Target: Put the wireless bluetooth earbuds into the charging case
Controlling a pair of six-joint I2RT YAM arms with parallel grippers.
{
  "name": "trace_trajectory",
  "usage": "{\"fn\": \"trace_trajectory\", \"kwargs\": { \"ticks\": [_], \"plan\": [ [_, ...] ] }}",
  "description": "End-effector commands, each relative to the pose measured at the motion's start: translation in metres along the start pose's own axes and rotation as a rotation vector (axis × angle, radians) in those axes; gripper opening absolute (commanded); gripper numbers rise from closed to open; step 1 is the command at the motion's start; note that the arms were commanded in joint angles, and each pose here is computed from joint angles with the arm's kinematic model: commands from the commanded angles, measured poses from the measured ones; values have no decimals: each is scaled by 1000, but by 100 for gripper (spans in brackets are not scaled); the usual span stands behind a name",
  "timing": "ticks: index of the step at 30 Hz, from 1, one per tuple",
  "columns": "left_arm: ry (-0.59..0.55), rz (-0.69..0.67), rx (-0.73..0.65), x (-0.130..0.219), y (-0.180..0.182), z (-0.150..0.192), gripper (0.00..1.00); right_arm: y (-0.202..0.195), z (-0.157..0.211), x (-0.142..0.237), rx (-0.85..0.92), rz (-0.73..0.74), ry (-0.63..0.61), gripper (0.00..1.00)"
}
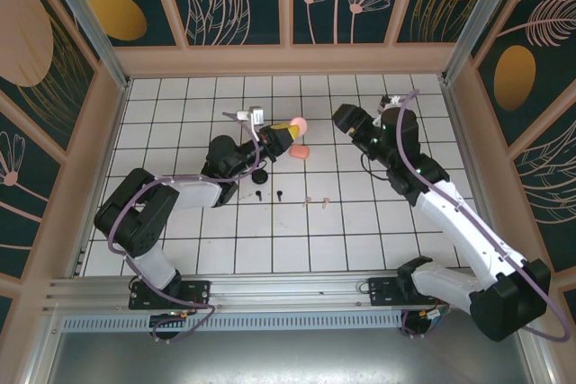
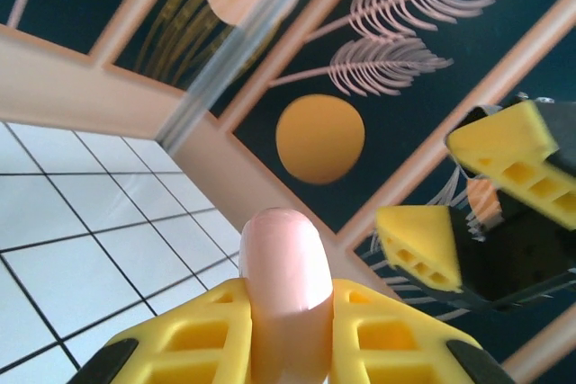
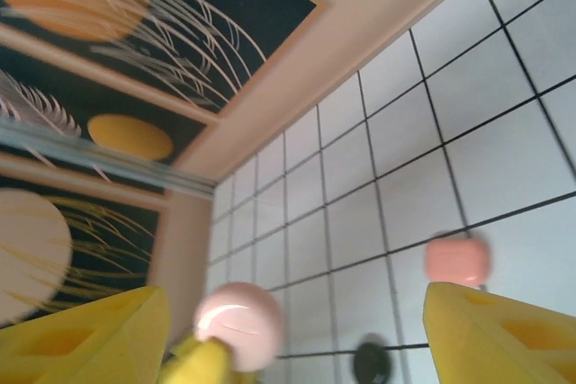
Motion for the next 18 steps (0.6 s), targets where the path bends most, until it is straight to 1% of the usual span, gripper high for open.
{"fn": "trace_trajectory", "kwargs": {
  "ticks": [1, 4, 7, 13, 18],
  "plan": [
    [147, 67, -65, -5, -16, -1, 0, 2, 14, 9, 294, -119, 42, 75],
    [231, 109, -64, -4, -19, 2, 0, -2, 30, 14, 399, -185, 85, 75],
    [280, 136, -57, -2, -20, 5, 0, -9, 42, 13, 453, -210, 123, 75],
    [353, 189, -31, -1, -21, 11, 0, -9, 55, 7, 492, -295, 188, 75],
    [384, 212, -18, -3, -22, 12, 0, -7, 56, -4, 497, -311, 226, 74]
  ]
}}
Point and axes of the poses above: each hand's point on the last joint's axis, 136 mm out from that joint toward the fingers, its own x axis back along the fingers, its own y axis along the line the jaws close on, z = x × y, the point moved 7 cm from there along x, back along the fingers, and after that the axes turned 6 degrees about x, right-handed, at the moved point
